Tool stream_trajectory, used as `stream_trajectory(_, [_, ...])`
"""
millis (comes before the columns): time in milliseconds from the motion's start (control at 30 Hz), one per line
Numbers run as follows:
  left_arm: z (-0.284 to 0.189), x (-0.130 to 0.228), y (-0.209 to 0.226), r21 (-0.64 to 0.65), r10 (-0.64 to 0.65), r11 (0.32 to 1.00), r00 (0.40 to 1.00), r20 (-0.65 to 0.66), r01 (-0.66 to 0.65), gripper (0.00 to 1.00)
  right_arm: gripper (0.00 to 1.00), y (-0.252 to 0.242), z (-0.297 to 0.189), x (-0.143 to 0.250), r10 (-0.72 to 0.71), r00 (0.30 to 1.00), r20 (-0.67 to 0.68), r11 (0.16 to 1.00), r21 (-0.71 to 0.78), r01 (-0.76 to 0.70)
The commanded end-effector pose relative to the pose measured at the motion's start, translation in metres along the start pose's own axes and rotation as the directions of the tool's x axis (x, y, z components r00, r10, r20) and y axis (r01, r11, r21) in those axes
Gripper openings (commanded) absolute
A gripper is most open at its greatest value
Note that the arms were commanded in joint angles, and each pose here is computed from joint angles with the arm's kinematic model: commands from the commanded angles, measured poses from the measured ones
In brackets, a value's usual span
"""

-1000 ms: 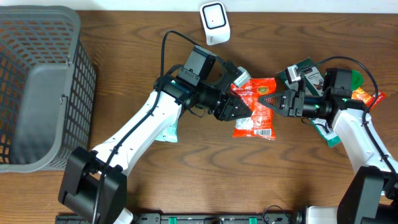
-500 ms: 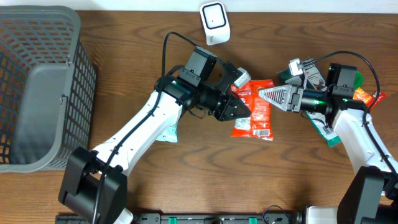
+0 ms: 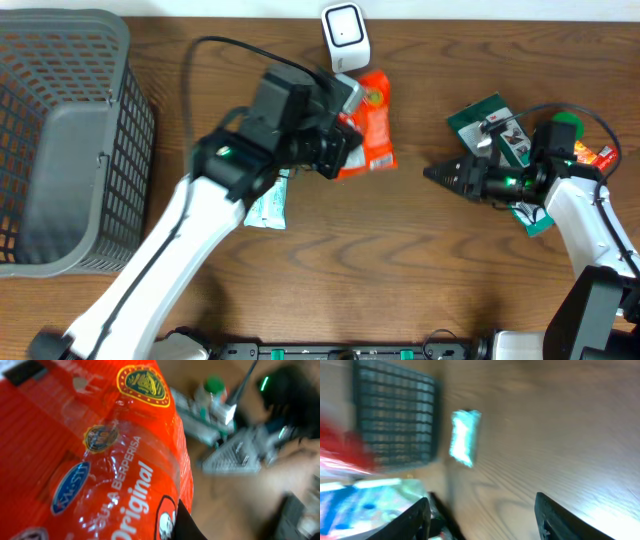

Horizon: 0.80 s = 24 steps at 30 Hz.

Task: Scan the item barcode
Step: 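Lift the red packet up to the white scanner with the left gripper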

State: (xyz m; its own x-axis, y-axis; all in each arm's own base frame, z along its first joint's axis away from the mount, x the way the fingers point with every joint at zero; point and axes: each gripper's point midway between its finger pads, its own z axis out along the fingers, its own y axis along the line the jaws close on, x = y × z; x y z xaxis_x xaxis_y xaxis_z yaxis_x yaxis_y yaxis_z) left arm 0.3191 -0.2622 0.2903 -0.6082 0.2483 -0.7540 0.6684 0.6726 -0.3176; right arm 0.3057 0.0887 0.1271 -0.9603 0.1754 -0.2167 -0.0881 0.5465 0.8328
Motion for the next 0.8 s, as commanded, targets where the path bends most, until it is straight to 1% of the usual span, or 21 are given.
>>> stream_trajectory(0, [-0.046,-0.053,0.01,-0.184,0.099,0.98,0.986,0.134,-0.073,0.07,0.58,-0.024,-0.002,0.01,-0.035,0.998,-0.042,0.983,0.18,0.042])
stream_trajectory(67, [-0.063,-0.079,0.014,-0.259,0.133,0.962,0.976,0.175,-0.085,0.07,0.59,-0.025,-0.002,0.016,-0.019,0.998,-0.06,0.981,0.193,0.03])
stream_trajectory(100, [-0.074,-0.097,0.018,-0.315,0.159,0.945,0.966,0.202,-0.09,0.07,0.59,-0.026,-0.001,0.018,-0.011,0.997,-0.07,0.98,0.198,0.025])
stream_trajectory(167, [-0.085,-0.121,0.025,-0.391,0.2,0.915,0.953,0.228,-0.098,0.07,0.61,-0.025,0.0,0.022,-0.004,0.997,-0.083,0.979,0.201,0.021])
stream_trajectory(233, [-0.087,-0.139,0.032,-0.446,0.247,0.887,0.941,0.232,-0.123,0.07,0.67,-0.024,0.001,0.026,0.005,0.995,-0.097,0.98,0.2,0.014])
stream_trajectory(300, [-0.076,-0.149,0.04,-0.481,0.311,0.858,0.928,0.207,-0.18,0.07,0.99,-0.023,0.002,0.029,0.018,0.994,-0.109,0.98,0.2,0.005])
stream_trajectory(333, [-0.064,-0.151,0.045,-0.493,0.357,0.839,0.917,0.176,-0.232,0.07,0.99,-0.023,0.002,0.029,0.016,0.994,-0.108,0.98,0.2,0.006])
stream_trajectory(433, [-0.034,-0.15,0.06,-0.509,0.438,0.793,0.894,0.094,-0.335,0.07,0.99,-0.024,0.002,0.025,0.0,0.995,-0.098,0.979,0.204,0.021])
stream_trajectory(533, [-0.005,-0.152,0.089,-0.581,0.458,0.732,0.888,0.034,-0.355,0.07,0.99,-0.033,0.0,0.021,-0.018,0.996,-0.091,0.966,0.255,0.041])
stream_trajectory(600, [0.017,-0.155,0.11,-0.631,0.473,0.685,0.881,0.003,-0.366,0.07,0.99,-0.046,-0.004,0.022,-0.017,0.995,-0.096,0.943,0.329,0.048])
stream_trajectory(633, [0.031,-0.156,0.118,-0.64,0.504,0.655,0.863,-0.024,-0.4,0.07,0.99,-0.057,-0.008,0.022,-0.015,0.995,-0.101,0.919,0.389,0.054])
stream_trajectory(767, [0.071,-0.158,0.136,-0.649,0.589,0.581,0.804,-0.083,-0.492,0.07,0.99,-0.084,-0.023,0.023,-0.008,0.993,-0.114,0.834,0.547,0.07])
